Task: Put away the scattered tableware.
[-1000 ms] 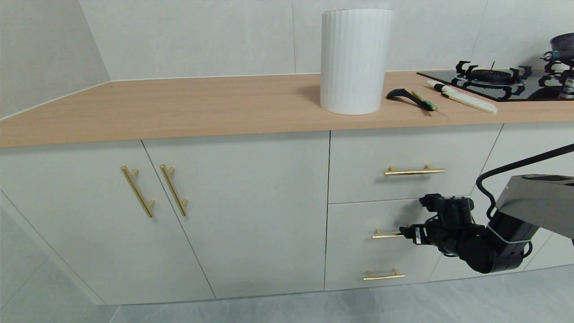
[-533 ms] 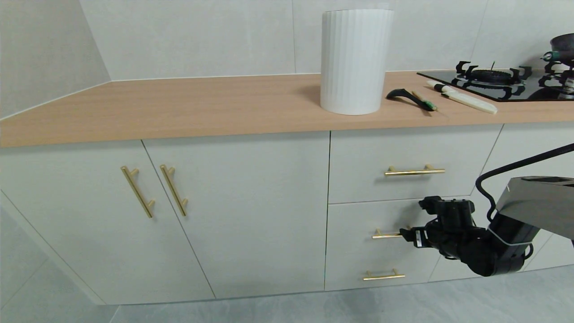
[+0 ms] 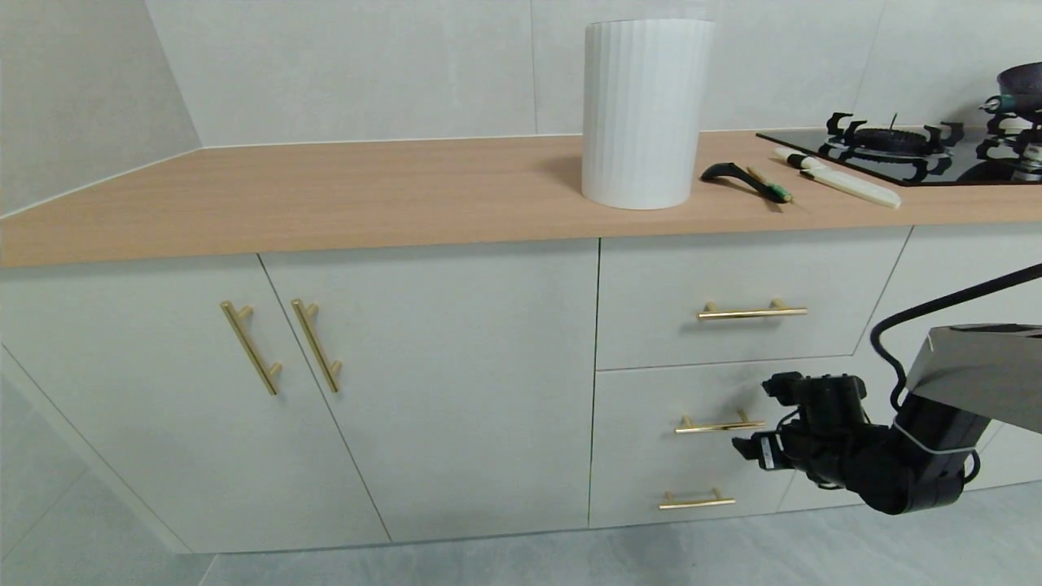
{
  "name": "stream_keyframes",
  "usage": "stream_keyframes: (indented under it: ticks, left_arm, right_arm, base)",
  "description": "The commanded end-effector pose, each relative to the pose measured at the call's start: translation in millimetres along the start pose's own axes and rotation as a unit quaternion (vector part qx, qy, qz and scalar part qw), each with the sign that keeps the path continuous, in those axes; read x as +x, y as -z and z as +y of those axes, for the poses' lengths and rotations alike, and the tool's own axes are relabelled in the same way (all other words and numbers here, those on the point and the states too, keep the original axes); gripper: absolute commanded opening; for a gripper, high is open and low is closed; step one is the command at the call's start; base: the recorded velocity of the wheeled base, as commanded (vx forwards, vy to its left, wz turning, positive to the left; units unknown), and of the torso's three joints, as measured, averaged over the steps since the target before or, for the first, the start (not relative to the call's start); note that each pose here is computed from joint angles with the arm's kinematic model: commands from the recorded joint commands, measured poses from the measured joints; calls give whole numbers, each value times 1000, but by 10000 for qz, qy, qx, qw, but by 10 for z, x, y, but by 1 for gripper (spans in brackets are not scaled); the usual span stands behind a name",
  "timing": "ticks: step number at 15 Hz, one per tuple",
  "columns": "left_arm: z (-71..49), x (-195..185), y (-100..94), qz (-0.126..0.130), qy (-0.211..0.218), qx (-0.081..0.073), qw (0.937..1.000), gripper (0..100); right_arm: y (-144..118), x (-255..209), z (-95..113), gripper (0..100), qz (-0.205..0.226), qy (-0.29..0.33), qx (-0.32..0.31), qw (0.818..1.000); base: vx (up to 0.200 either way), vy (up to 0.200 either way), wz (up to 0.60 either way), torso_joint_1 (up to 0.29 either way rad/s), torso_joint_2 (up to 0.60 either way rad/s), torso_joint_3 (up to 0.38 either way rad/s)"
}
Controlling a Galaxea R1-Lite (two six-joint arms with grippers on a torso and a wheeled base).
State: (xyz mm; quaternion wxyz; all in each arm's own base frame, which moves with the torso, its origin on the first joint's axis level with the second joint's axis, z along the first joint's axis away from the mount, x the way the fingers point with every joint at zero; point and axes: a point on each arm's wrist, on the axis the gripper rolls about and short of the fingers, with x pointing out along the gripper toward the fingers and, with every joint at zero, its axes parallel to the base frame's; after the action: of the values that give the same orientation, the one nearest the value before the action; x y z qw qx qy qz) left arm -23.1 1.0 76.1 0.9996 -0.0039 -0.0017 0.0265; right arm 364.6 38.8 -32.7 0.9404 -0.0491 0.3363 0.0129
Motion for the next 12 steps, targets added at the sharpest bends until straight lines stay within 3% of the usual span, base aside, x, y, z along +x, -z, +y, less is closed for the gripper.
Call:
stream_keyframes:
  ticks: [1,3,7,12]
  left_arm:
    - [0,2,2,8,-4,0,10000,100]
    - [0,2,2,8,-4,0,10000,100]
    - [0,2,2,8,-11,0,10000,100]
    - [0,0,-3,1,-4,0,10000,100]
  right_arm:
    - [0,-31,-3,100,-68,1,18,10000]
    - [-5,-35,-3,100,-91,-6,28,10000]
    - [-281,-205,-28,100,-838,20,122,9964]
    - [-284,50,-10,100,-890,43,141,9959]
  base:
    - [0,0,0,0,0,0]
    - [0,0,0,0,0,0]
    - [0,0,0,0,0,0]
    - [0,0,0,0,0,0]
